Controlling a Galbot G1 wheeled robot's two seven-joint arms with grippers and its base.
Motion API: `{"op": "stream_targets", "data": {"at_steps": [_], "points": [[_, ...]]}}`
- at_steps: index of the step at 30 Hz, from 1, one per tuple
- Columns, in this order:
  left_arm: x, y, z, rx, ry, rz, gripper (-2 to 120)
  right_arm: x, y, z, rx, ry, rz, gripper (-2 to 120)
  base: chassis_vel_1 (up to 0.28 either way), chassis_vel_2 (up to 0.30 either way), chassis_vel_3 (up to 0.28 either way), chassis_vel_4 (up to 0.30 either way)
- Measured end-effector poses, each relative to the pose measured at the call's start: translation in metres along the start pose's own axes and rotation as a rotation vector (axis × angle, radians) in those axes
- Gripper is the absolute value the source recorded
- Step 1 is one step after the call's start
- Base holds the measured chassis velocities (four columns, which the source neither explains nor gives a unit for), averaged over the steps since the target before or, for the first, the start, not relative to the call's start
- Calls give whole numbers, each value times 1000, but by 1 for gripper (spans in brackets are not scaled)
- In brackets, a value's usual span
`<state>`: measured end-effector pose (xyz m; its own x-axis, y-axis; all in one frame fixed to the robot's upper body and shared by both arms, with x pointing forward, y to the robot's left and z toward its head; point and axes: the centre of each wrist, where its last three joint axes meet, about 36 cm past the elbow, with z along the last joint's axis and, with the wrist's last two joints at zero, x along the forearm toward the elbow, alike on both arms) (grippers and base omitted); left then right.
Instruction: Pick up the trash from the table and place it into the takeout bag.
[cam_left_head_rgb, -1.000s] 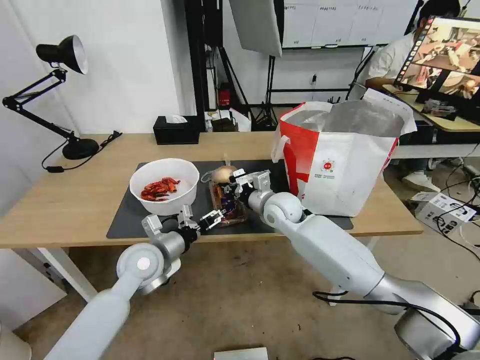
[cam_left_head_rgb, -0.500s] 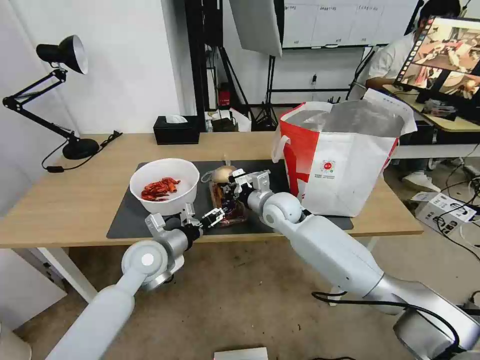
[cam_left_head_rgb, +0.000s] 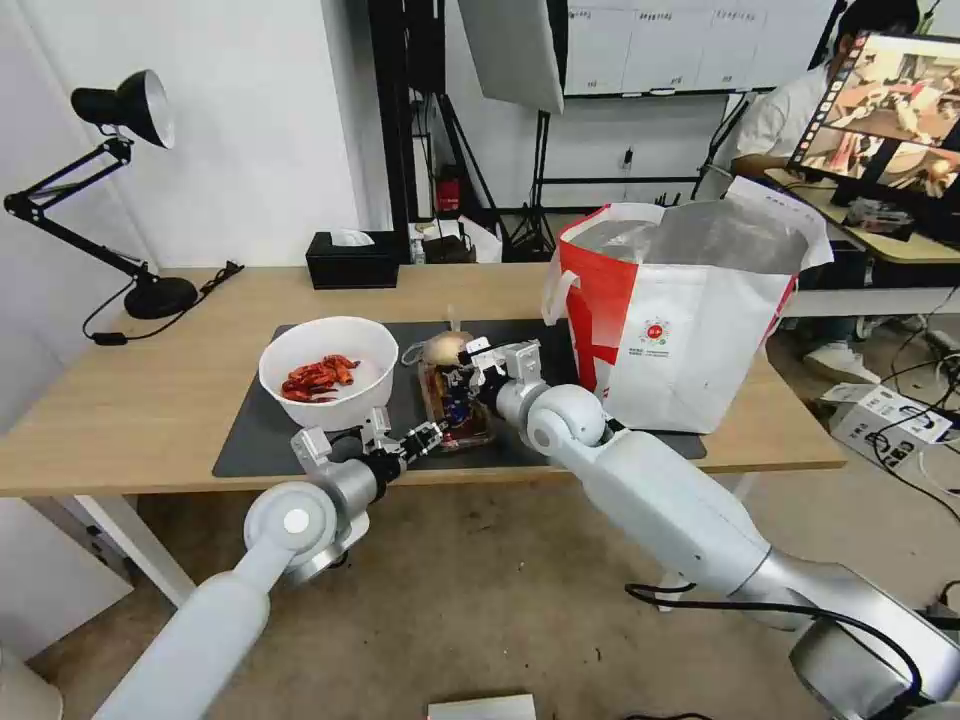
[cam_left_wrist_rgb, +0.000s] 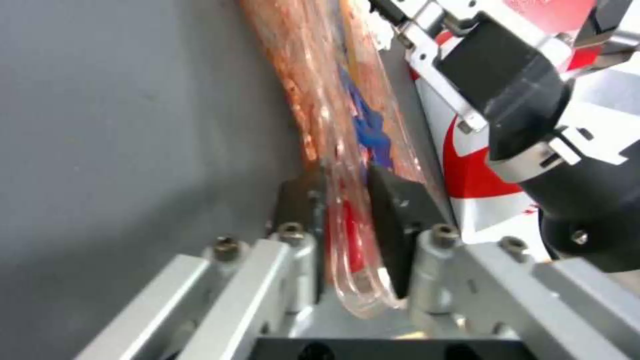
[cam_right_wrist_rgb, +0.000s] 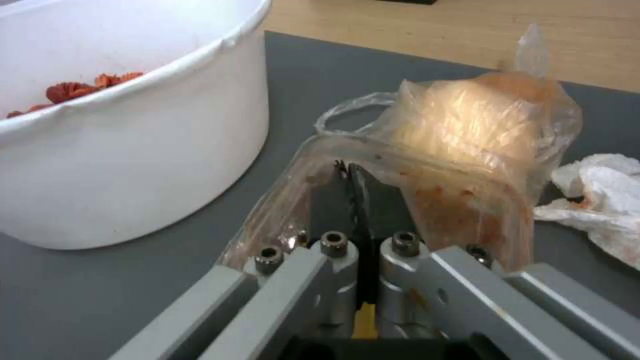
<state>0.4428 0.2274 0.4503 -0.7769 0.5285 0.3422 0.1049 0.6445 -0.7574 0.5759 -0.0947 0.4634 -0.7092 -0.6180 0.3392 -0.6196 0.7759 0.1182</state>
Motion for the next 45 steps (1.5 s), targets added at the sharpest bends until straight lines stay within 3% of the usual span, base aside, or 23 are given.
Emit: {"op": "stream_targets", "data": {"at_steps": [5, 15, 27, 34, 36, 37, 39, 45], "points": [[1, 0, 1, -8, -4, -5, 0, 3, 0, -2, -10, -5, -1, 0, 0, 0, 0, 0], [2, 0, 4, -16, -10, -8, 0, 11, -3, -6, -38, -27, 5, 0, 0, 0, 0, 0], [11, -4, 2, -20, -35, -2, 0, 61, -13, -28, -136, -232, -9, 2, 0, 0, 0, 0], [22, -12, 0, -42, -65, 12, 0, 122, -16, -15, -153, -296, 7, 32, 0, 0, 0, 0], [23, -13, -1, -45, -68, 14, 0, 126, -17, -13, -155, -297, 10, 32, 0, 0, 0, 0], [28, -17, -3, -58, -82, 20, 0, 144, -15, -2, -160, -305, 23, 41, 0, 0, 0, 0], [30, -18, -4, -64, -89, 24, 0, 153, -15, 4, -160, -308, 33, 44, 0, 0, 0, 0], [45, -30, -13, -143, -154, 34, 0, 205, -6, 37, -142, -361, 106, 71, 0, 0, 0, 0]]}}
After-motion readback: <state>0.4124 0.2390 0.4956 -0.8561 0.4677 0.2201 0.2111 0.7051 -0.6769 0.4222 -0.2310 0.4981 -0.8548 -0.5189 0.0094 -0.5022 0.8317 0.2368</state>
